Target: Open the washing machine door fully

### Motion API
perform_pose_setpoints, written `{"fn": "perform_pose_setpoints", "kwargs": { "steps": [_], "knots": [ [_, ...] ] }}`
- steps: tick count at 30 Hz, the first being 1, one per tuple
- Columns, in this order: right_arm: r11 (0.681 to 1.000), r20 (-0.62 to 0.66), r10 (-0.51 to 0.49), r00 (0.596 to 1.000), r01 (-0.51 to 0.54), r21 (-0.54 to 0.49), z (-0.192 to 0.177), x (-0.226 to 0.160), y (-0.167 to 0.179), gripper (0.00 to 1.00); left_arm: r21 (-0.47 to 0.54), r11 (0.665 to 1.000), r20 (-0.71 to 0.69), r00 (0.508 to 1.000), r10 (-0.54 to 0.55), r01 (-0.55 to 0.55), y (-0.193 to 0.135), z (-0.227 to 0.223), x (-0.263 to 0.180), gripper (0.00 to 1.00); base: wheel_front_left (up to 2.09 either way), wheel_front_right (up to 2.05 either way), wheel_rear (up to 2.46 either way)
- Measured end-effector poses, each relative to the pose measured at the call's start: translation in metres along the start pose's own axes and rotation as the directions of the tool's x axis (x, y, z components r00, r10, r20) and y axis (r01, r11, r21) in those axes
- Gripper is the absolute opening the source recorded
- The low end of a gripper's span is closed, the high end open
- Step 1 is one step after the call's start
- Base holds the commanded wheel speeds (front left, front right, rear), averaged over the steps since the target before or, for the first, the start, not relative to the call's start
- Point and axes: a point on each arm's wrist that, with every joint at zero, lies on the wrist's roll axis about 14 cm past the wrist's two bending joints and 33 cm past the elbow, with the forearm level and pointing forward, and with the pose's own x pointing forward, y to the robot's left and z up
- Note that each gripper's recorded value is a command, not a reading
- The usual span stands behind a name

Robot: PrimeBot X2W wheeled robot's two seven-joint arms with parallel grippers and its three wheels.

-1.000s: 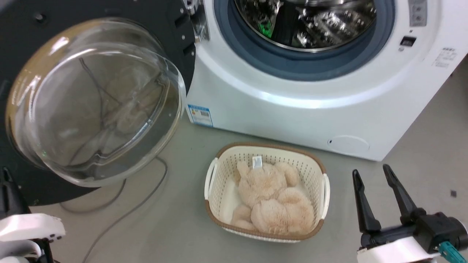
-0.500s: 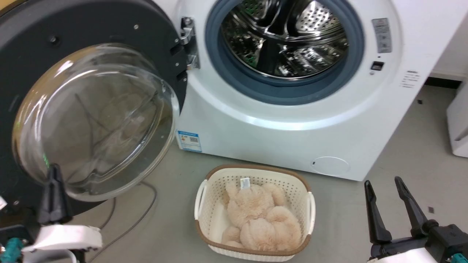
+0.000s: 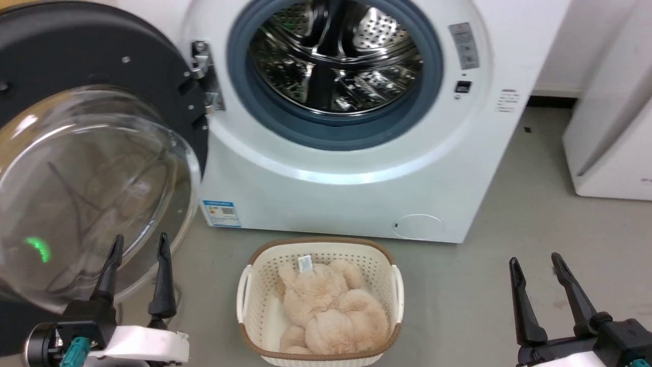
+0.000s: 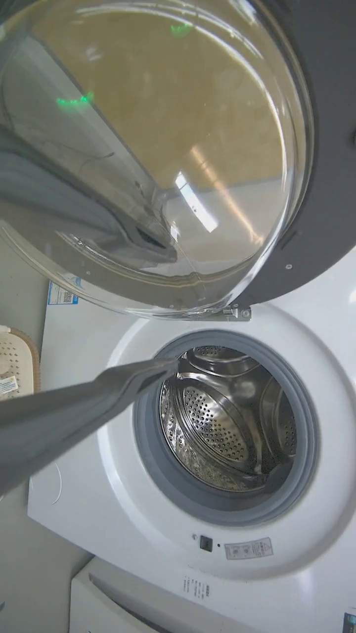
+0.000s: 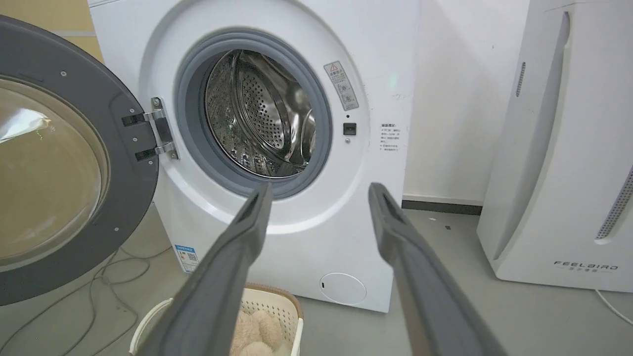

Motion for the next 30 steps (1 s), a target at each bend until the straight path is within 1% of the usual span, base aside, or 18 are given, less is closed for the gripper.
{"fn": "perform_pose_setpoints", "kwargs": {
  "steps": [11,22,23,30],
  "knots": [
    [0.997,-0.007,-0.073,0.997,0.073,-0.013,0.001,-0.015,-0.021,1.00,0.002,0.994,-0.028,0.993,-0.113,0.113,-0.039,-0.012,0.010,1.00,0.00,0.00,0.00],
    [0.994,-0.015,-0.106,0.994,0.106,-0.018,0.000,-0.022,-0.030,1.00,0.008,0.991,-0.056,0.990,-0.130,0.130,-0.050,-0.023,0.014,1.00,0.00,0.00,0.00],
    [0.994,-0.015,-0.106,0.994,0.106,-0.019,0.000,-0.022,-0.030,0.00,0.007,0.991,-0.057,0.990,-0.130,0.131,-0.050,-0.023,0.014,0.00,0.00,0.00,0.00],
    [0.994,-0.020,-0.105,0.994,0.104,-0.022,-0.001,-0.022,-0.030,0.00,0.006,0.991,-0.061,0.990,-0.130,0.131,-0.050,-0.023,0.013,0.00,0.00,0.00,0.00]
  ]
}}
